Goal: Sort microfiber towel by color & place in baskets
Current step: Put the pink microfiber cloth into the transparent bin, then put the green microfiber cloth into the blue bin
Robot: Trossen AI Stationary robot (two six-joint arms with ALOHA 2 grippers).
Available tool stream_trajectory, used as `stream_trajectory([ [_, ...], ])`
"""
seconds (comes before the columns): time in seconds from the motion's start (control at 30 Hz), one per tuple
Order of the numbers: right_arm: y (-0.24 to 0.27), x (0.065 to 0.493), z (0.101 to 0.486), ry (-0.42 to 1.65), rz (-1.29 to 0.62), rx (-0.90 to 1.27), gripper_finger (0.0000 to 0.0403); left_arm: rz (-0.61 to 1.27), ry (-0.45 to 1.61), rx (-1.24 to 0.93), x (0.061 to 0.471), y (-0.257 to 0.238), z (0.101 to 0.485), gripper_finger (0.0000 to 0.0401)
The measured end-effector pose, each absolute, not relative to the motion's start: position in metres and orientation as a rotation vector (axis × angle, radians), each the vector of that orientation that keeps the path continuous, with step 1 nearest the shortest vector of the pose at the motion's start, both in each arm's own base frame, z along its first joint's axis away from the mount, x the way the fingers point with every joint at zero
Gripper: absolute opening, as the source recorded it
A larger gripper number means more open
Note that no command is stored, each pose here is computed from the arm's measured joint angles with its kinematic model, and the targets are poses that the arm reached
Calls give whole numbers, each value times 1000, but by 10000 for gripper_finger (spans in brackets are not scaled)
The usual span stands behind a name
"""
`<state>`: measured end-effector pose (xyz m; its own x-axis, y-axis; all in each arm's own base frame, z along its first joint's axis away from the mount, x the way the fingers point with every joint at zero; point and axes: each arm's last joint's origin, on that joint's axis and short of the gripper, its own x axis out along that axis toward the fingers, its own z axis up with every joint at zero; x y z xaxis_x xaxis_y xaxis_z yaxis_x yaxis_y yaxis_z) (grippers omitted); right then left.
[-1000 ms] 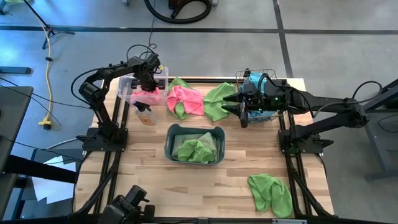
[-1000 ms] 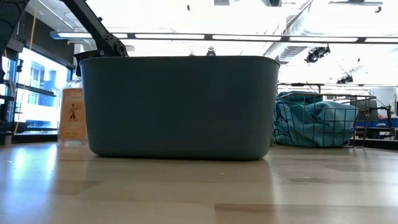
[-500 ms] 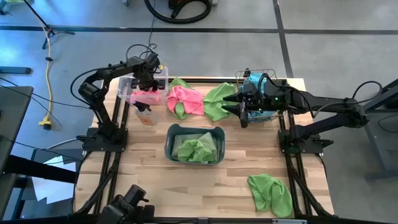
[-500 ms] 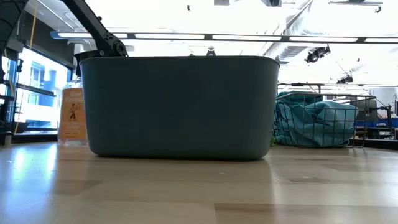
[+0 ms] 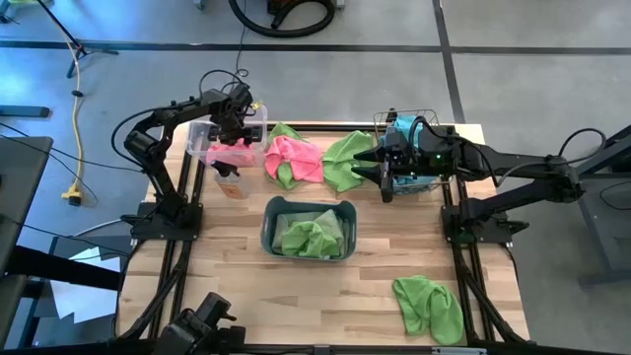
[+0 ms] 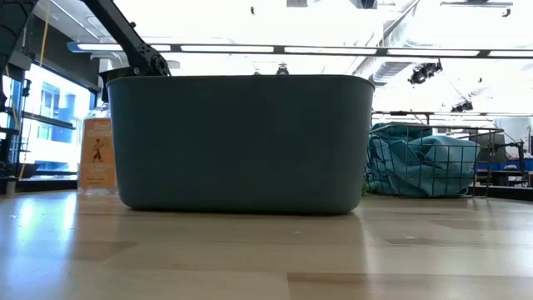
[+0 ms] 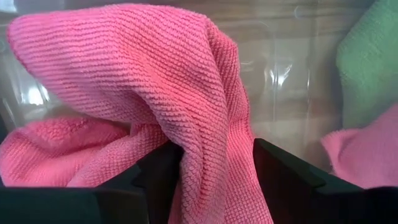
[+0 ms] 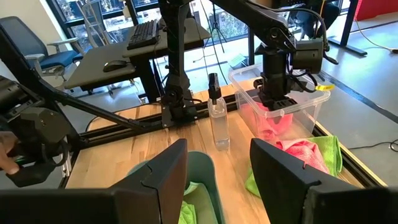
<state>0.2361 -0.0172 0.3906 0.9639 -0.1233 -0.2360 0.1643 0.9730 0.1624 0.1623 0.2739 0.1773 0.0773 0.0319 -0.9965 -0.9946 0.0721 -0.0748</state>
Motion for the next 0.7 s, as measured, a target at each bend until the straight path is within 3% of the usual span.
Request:
stream_trajectory([
  [0.7, -17, 236, 391, 227, -146, 182, 174, 1169, 1165, -1001, 170, 293, 237, 193],
])
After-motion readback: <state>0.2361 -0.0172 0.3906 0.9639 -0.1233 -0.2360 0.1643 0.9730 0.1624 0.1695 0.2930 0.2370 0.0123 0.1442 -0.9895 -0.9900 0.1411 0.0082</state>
